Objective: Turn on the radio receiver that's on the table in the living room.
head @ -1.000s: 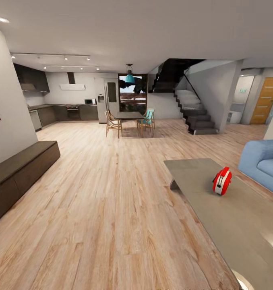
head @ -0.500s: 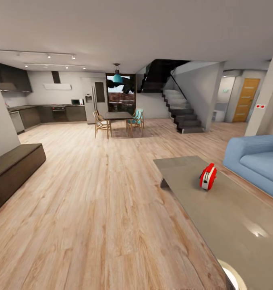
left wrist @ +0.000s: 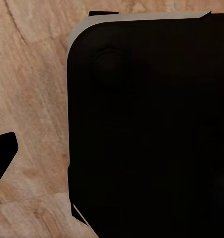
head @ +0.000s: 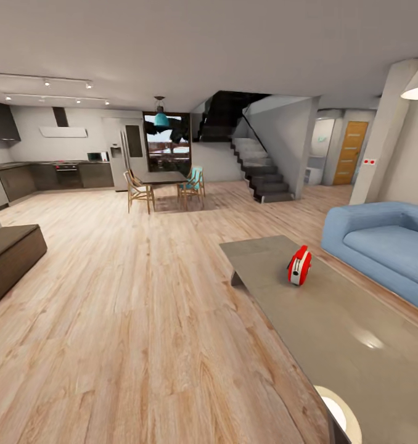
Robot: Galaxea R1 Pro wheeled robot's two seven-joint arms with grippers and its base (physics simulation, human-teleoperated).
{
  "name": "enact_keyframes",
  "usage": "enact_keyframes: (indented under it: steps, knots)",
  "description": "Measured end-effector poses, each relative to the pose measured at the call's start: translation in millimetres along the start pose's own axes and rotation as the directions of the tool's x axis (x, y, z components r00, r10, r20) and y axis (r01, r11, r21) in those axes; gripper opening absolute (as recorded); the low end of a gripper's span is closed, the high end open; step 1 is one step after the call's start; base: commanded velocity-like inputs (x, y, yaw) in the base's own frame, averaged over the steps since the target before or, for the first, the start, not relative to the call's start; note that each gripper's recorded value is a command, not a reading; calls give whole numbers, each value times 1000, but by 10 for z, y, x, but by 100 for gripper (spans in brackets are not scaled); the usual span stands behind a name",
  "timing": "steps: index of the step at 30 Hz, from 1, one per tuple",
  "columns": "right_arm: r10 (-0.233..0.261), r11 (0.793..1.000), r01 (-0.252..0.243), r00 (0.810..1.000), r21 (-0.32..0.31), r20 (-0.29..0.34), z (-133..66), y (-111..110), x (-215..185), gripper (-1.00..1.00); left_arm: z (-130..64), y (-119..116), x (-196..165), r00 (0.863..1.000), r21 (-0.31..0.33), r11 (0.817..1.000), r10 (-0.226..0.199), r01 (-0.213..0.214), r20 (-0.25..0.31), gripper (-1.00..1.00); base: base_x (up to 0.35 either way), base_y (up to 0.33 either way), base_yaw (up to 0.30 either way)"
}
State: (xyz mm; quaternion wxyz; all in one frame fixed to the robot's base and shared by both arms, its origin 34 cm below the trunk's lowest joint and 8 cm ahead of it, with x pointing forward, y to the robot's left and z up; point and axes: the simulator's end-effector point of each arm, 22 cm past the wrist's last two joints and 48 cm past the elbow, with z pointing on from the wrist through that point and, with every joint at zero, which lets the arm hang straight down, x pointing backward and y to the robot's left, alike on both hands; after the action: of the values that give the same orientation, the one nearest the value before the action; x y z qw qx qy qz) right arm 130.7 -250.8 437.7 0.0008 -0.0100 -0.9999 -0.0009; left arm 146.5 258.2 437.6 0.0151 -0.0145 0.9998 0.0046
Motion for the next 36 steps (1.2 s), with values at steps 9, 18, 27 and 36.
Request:
enact_keyframes:
  steps: [9,18,27,36]
  knots:
    - [-4,1000,4,1000,0,-1,0,-4,2,100,0,16,-1,1000,-3,1000,0,0,0,100,2,0,-5]
    - [-8,1000,8,1000,0,-9,0,-5,17,100,0,57,9,996,-16,996,-88,88,-3,100,292,0,0]
    - [-8,1000,8,1000,0,-10,0,-8,22,100,0,59,7,996,-16,996,-90,90,-2,100,324,0,0]
    - [-8,1000,8,1000,1,-8,0,-7,14,100,0,57,7,996,-16,996,-92,92,-2,100,324,0,0]
